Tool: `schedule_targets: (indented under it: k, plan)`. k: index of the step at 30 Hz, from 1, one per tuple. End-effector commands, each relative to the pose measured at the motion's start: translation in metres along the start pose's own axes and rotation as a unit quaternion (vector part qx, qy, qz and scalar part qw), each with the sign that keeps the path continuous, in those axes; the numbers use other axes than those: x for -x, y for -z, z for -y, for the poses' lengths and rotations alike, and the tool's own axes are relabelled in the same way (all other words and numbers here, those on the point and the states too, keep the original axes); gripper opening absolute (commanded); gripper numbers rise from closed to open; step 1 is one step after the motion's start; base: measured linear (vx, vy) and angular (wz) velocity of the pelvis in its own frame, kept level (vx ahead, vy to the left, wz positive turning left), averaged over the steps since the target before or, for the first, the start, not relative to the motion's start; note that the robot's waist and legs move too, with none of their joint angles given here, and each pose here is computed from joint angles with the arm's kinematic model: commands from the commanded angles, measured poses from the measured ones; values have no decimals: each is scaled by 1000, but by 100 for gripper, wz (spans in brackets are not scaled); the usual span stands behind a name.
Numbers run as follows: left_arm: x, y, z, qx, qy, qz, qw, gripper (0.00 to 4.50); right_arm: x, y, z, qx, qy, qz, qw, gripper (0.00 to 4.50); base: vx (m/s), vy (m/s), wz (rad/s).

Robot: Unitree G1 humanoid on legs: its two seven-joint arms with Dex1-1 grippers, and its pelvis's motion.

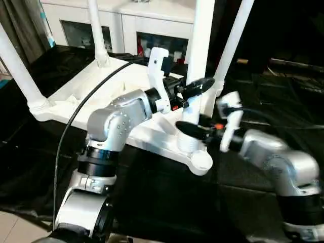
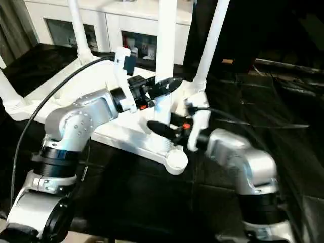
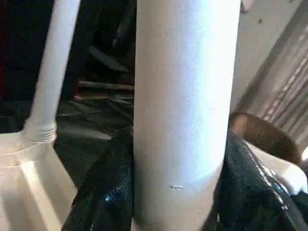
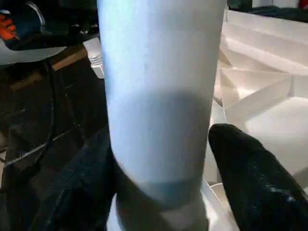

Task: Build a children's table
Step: Pick table leg

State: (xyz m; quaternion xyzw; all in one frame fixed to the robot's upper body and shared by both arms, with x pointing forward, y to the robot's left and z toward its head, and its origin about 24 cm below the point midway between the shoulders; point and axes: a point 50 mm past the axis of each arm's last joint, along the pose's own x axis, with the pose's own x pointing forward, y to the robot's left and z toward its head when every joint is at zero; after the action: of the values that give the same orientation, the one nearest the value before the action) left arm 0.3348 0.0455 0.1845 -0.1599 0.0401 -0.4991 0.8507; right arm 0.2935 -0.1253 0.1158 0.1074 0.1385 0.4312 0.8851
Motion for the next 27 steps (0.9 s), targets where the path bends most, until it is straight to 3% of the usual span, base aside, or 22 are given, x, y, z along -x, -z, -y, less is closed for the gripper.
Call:
schedule_targets:
  k: [1, 8, 13, 14, 15, 16, 20, 22, 25, 27]
  plan:
    - [-3, -4, 3, -12, -6, 13, 1000, 188, 0, 0, 6, -2, 24, -13, 1000, 271, 0, 0, 0]
    - [-3, -10, 0, -1, -24, 31, 999, 188, -5, -2, 1, -5, 4, 0, 1000, 208, 0, 0, 0]
    - [-1, -10, 1, -14, -17, 27, 999, 188, -2, -3, -2, -3, -25, 8, 1000, 194, 0, 0, 0]
    - [1, -10, 4, 2, 10, 23, 1000, 188, 3, -4, -4, -3, -51, 8, 999, 193, 0, 0, 0]
    - [4, -10, 5, 7, 32, 18, 999, 244, 7, -4, -7, 0, -71, 9, 997, 192, 0, 0, 0]
    - [6, -11, 6, 10, 46, 14, 999, 257, 9, -4, -9, 2, -84, 9, 996, 191, 0, 0, 0]
    - [11, -11, 11, 25, 101, 5, 995, 266, 18, -3, -13, 10, -122, 3, 993, 191, 0, 0, 0]
    - [17, -11, 13, 33, 146, 9, 989, 299, 23, -1, -11, 19, -130, -5, 991, 191, 0, 0, 0]
    - [26, -14, 17, 54, 212, 13, 976, 303, 31, -1, -11, 12, -155, 0, 988, 191, 0, 0, 0]
    - [30, -19, 20, 72, 248, 21, 966, 333, 35, -1, -12, 11, -172, 1, 985, 191, 0, 0, 0]
